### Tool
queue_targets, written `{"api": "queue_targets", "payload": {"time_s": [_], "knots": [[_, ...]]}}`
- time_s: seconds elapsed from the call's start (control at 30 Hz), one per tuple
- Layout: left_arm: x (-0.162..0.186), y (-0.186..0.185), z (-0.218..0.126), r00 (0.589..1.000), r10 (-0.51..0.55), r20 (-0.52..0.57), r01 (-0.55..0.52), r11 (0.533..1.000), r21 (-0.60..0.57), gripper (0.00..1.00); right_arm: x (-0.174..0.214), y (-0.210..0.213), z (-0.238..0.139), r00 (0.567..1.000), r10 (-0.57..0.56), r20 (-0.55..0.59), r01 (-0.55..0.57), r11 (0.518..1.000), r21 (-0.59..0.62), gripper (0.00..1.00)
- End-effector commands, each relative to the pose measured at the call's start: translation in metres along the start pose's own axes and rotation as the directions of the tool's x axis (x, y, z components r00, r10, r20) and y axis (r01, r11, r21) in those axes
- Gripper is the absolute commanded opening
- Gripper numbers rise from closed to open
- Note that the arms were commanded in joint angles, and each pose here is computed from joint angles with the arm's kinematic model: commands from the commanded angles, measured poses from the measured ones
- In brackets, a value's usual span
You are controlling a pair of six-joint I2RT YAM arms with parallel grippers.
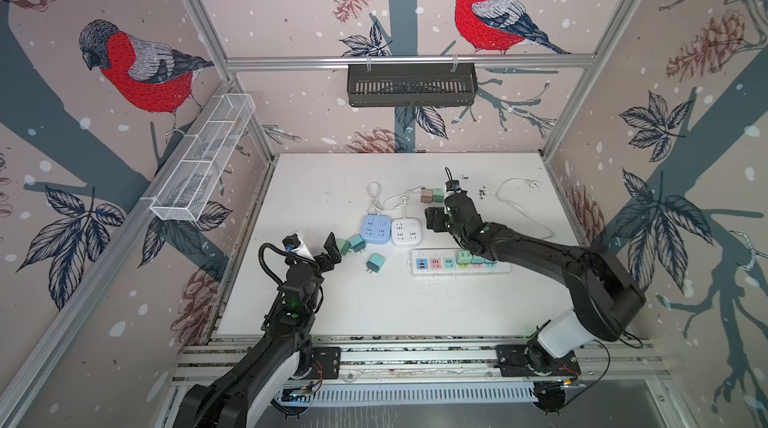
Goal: Insert the plug
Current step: 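Retract the left arm while the right arm reaches toward the far adapters, then close the right gripper on the green adapter beside the pink one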
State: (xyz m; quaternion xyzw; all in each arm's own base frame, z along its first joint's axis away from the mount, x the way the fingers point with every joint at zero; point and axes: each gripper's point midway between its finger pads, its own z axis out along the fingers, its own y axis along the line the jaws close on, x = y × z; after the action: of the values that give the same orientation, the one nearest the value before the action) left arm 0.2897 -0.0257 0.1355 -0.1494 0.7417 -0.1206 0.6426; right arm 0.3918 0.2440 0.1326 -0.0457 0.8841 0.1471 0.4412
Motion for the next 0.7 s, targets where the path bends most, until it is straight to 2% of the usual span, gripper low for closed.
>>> {"api": "queue_targets", "payload": {"time_s": [0.0, 0.1, 0.4, 0.67], "knots": [[-0.02, -0.008, 0.001, 0.996, -0.03, 0.08, 0.028, 0.999, 0.032, 0.98, -0.003, -0.022, 0.02, 0.998, 0.022, -0.056, -0.017, 0.997, 0.078, 0.76], [-0.018, -0.01, 0.003, 0.998, -0.028, 0.065, 0.025, 0.999, 0.037, 0.98, -0.011, -0.037, 0.044, 0.995, 0.03, -0.091, -0.019, 0.993, 0.117, 0.7], [-0.019, -0.011, 0.003, 0.997, -0.027, 0.069, 0.024, 0.999, 0.042, 0.98, -0.027, -0.062, 0.103, 0.985, 0.021, -0.169, 0.012, 0.982, 0.191, 0.64], [-0.019, -0.013, 0.005, 0.998, -0.022, 0.064, 0.019, 0.998, 0.053, 0.98, -0.027, -0.071, 0.129, 0.977, 0.009, -0.211, 0.04, 0.973, 0.227, 0.61]]}}
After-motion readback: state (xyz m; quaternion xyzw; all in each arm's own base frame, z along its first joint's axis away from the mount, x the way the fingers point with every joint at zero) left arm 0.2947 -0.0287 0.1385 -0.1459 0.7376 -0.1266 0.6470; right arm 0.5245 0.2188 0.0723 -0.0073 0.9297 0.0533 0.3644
